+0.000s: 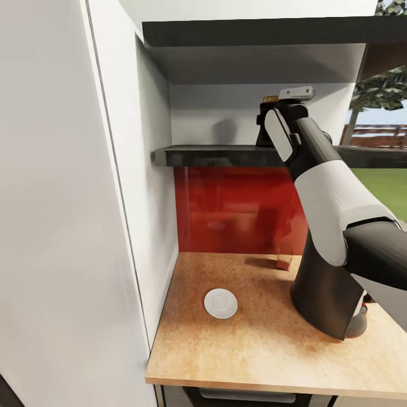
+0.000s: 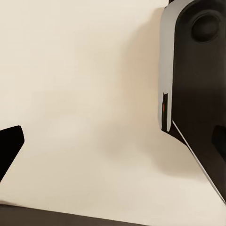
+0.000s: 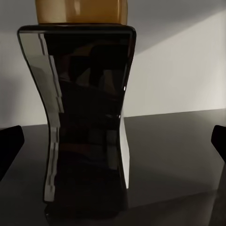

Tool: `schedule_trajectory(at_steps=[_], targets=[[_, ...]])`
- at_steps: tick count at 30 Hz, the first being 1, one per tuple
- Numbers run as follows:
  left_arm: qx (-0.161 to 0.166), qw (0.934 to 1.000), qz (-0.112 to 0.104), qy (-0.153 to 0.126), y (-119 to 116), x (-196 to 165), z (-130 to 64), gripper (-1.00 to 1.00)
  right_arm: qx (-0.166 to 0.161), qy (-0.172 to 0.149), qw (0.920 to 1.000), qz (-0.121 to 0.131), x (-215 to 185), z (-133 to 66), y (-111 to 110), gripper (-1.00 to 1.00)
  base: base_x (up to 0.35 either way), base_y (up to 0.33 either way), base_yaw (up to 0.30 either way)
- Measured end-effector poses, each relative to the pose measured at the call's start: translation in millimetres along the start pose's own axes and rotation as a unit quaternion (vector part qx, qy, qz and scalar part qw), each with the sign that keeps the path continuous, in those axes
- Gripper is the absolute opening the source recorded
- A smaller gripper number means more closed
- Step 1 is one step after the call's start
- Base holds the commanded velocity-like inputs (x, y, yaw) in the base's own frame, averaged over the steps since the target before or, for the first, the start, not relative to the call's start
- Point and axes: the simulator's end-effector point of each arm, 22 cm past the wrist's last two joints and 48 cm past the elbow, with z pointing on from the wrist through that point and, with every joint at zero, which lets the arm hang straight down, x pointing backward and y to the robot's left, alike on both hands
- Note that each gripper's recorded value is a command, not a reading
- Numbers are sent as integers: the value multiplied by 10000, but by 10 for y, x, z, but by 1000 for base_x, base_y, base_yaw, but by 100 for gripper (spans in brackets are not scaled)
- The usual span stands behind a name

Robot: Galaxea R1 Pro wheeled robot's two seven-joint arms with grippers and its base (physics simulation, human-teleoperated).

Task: Set up a coffee station on the kitchen countertop: keep the coffee maker on the countertop, move the bottle of coffee from the kitchen shelf to the counter next to the coffee maker, place a paper coffee filter on top of the coffee maker, put the saucer next to the coffee maker with the coffee cup on the saucer, and place the electric kettle next to the coffee maker.

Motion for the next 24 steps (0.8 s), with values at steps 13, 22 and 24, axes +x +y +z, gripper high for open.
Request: schedule_trajectory(at_steps=[13,22,24], targets=[[4,10000,-7,2,-6,1,0,100,1,25,10000,-11,22,6,2,100,82,0,0],[9,9998,-3,182,-20,81,-2,100,0,24,10000,-8,20,5,1,100,85,0,0],[7,9997,1,227,-21,101,-3,100,-1,27,10000,-10,23,6,3,100,35,0,0]])
